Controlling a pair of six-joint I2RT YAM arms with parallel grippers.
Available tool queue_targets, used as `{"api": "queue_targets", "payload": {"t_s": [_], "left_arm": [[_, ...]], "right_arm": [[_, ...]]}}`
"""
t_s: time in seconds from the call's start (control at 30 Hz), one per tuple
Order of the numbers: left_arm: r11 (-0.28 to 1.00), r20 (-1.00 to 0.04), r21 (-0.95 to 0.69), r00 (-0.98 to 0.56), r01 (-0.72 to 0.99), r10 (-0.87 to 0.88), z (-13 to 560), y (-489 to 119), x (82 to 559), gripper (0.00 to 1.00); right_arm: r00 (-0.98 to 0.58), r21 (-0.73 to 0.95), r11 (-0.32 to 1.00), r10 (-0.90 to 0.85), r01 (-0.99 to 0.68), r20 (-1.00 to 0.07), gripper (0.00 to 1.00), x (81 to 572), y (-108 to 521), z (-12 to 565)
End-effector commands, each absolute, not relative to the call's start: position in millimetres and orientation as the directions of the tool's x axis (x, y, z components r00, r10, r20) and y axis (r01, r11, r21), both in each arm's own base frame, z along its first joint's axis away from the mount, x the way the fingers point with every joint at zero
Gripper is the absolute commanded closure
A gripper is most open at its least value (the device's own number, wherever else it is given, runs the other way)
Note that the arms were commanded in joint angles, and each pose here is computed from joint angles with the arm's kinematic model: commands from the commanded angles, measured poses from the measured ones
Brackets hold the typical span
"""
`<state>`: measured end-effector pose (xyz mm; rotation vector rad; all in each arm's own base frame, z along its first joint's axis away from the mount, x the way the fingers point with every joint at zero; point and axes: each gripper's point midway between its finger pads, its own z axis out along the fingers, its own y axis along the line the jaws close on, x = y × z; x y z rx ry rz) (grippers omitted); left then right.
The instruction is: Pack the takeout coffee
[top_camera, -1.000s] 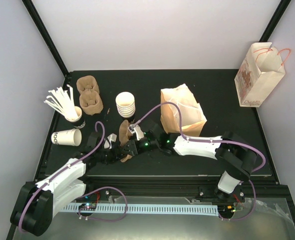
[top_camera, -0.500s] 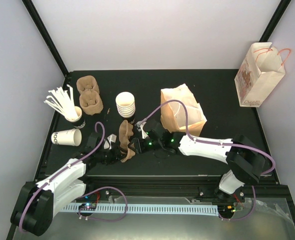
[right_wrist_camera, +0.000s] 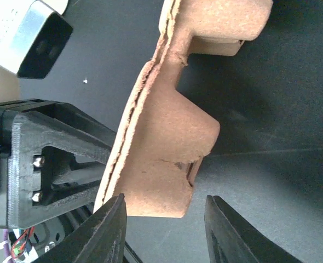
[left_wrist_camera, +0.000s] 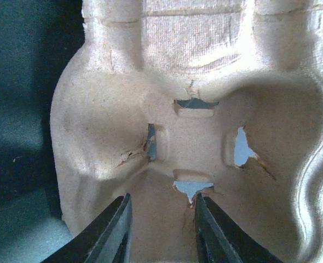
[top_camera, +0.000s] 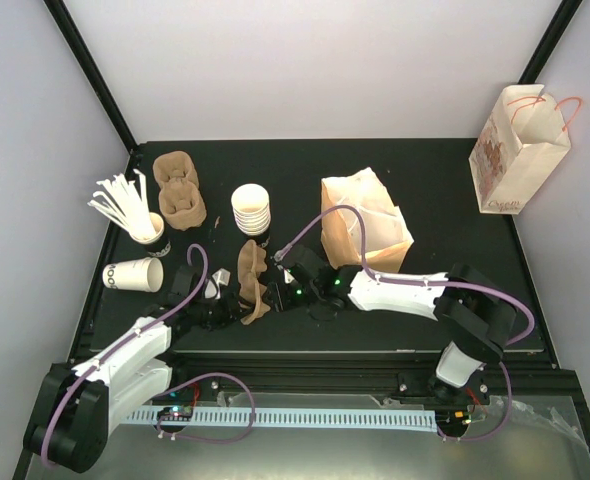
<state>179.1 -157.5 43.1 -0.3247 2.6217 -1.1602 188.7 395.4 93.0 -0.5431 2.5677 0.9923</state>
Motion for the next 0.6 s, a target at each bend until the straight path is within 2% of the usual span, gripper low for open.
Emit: {"api": "queue_targets", "payload": {"t_s": [0.0,0.2,0.33,0.57], "left_arm": [[0.658,-0.184,-0.75,-0.935,-0.066,-0.303,56.0,-156.9,187.9,0.66],[0.657,-0.182,-0.751,-0.936,-0.067,-0.303,54.9,-156.8,187.5,0.66],[0.656,-0.18,-0.752,-0.935,-0.069,-0.304,54.5,-156.6,187.6,0.66],[0.652,-0.183,-0.756,-0.935,-0.063,-0.302,56.6,-157.1,187.0,0.67]], "right_arm": [[-0.873,0.558,0.701,-0.199,-0.444,-0.445,0.58,195.8,395.3,93.4],[-0.864,0.483,0.769,-0.173,-0.418,-0.472,0.58,205.4,376.4,87.2],[-0.871,0.463,0.784,-0.193,-0.413,-0.451,0.55,204.9,375.1,73.9],[-0.871,0.503,0.734,-0.252,-0.456,-0.422,0.53,199.1,395.3,69.5]]}}
